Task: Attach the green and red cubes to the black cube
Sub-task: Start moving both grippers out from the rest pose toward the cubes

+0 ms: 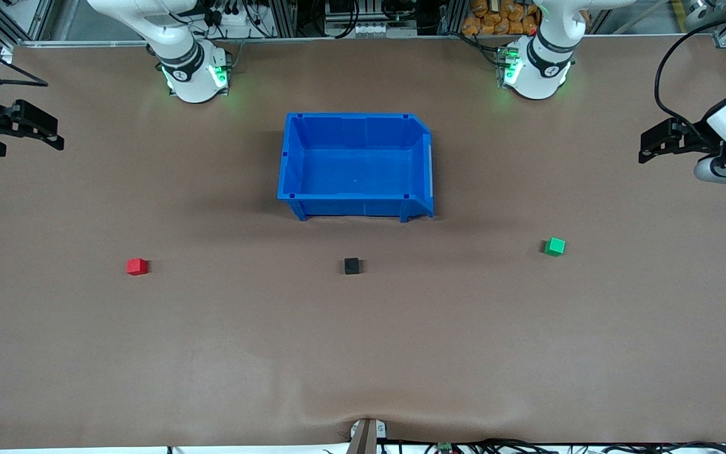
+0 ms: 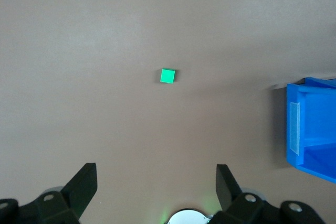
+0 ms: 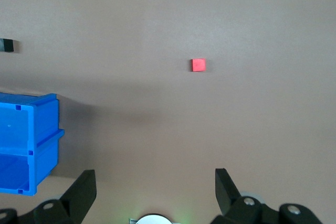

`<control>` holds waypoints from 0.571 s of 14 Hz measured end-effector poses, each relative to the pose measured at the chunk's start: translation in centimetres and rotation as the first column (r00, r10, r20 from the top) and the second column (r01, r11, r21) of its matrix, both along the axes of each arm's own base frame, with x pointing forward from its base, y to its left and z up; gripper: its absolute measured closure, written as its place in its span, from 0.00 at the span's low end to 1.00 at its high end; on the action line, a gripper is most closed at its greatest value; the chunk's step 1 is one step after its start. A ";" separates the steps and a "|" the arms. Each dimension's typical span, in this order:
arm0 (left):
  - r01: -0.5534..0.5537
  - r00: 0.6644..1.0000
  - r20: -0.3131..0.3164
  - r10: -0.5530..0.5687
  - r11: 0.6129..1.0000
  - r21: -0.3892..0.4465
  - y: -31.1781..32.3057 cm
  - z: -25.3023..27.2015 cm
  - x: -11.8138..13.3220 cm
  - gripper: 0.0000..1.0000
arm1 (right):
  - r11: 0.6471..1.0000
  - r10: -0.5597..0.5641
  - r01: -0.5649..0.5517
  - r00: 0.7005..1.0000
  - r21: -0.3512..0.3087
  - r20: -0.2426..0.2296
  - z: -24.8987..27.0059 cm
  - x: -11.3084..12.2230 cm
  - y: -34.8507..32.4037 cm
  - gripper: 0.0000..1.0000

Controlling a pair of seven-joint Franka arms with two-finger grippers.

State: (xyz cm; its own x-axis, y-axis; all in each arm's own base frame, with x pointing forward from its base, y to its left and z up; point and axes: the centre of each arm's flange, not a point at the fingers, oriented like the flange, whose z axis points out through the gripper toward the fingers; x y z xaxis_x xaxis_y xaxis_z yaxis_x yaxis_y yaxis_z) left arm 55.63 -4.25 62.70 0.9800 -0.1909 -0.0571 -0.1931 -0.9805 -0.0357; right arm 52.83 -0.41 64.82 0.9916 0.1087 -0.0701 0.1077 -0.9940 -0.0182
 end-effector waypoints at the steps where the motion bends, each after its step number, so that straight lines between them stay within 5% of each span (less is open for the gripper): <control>1: -0.002 1.000 0.000 0.002 1.000 0.003 0.2 0.0 0.0 0.00 | 1.000 0.000 0.000 1.000 0.000 0.000 0.0 0.0 0.0 0.00; 8: -0.049 0.996 -0.073 0.052 0.998 0.046 3.2 -3.4 1.2 0.00 | 1.000 0.000 0.000 1.000 0.000 -0.001 0.0 0.0 0.0 0.00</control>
